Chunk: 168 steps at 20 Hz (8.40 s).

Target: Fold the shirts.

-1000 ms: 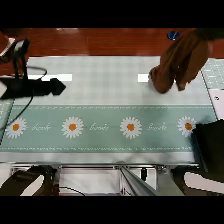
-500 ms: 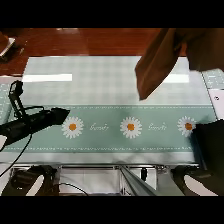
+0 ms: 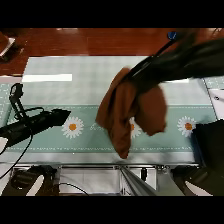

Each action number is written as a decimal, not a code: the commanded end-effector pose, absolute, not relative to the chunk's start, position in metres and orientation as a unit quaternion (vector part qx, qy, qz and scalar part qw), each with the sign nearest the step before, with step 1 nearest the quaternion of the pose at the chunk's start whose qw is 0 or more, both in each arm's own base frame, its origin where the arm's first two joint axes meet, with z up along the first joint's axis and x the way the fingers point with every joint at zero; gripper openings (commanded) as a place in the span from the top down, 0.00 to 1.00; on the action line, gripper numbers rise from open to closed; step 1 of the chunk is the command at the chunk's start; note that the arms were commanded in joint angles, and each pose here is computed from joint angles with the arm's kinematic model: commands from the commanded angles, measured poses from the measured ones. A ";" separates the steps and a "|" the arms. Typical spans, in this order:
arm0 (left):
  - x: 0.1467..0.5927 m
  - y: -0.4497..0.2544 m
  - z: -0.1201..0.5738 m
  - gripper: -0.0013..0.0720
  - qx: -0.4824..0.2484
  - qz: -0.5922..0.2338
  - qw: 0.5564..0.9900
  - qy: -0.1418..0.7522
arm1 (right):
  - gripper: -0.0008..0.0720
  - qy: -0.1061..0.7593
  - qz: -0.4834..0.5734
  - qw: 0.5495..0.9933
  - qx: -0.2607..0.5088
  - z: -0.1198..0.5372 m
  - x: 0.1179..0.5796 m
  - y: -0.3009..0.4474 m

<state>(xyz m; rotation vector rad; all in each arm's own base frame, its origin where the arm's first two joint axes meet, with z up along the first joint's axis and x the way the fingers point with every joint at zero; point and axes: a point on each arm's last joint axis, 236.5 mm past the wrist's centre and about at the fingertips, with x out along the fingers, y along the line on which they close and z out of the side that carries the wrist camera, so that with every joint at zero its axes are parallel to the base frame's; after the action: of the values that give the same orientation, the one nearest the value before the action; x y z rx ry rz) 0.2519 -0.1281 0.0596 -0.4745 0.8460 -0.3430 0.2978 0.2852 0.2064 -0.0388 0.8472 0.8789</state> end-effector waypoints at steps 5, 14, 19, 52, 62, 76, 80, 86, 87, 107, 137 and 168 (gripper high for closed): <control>0.251 -0.129 0.059 0.29 -0.227 -0.165 0.870 0.406 | 0.59 0.556 0.450 0.691 0.103 0.045 0.242 0.398; 0.233 -0.172 0.082 0.29 -0.319 -0.232 0.814 0.427 | 0.43 0.463 0.283 0.826 0.155 0.149 0.365 0.171; 0.191 -0.214 0.054 0.29 -0.283 -0.300 0.703 0.579 | 0.43 0.487 0.060 0.853 0.180 0.103 0.321 0.005; 0.305 -0.238 0.037 0.96 -0.321 -0.324 0.724 0.517 | 0.96 0.651 0.367 0.620 0.240 -0.051 0.160 0.293; 0.359 -0.173 0.427 0.96 -0.231 -0.383 0.890 0.087 | 0.96 0.226 0.298 0.921 0.105 0.373 0.336 0.123; 0.201 -0.117 0.374 0.96 -0.069 -0.245 0.942 0.218 | 0.96 0.103 0.052 0.993 -0.030 0.468 0.189 0.028; 0.225 -0.133 0.267 0.96 -0.131 -0.264 0.894 0.338 | 0.96 0.222 0.071 0.972 -0.004 0.384 0.240 0.029; 0.314 -0.173 0.115 0.96 -0.260 -0.242 0.856 0.375 | 0.96 0.377 0.105 0.919 0.050 0.241 0.368 0.032; 0.326 -0.183 0.095 0.96 -0.257 -0.236 0.853 0.387 | 0.96 0.392 0.107 0.912 0.064 0.220 0.391 0.032; 0.259 -0.039 -0.040 0.29 -0.259 -0.084 0.695 0.665 | 0.43 0.555 -0.051 0.764 0.325 -0.011 0.311 -0.078; 0.222 -0.152 -0.110 0.96 -0.305 -0.205 0.625 0.689 | 0.79 0.679 0.093 0.634 0.359 -0.102 0.273 0.071; 0.220 -0.075 0.401 0.96 0.024 -0.170 0.967 0.187 | 0.96 0.175 0.110 0.978 0.015 0.421 0.194 0.055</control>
<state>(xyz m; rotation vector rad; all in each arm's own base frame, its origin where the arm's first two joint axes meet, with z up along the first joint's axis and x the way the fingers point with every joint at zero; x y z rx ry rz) 0.1944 -0.0766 0.4628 0.0721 0.1829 -0.3352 0.1754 0.0517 0.4651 -0.0019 0.2088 0.1872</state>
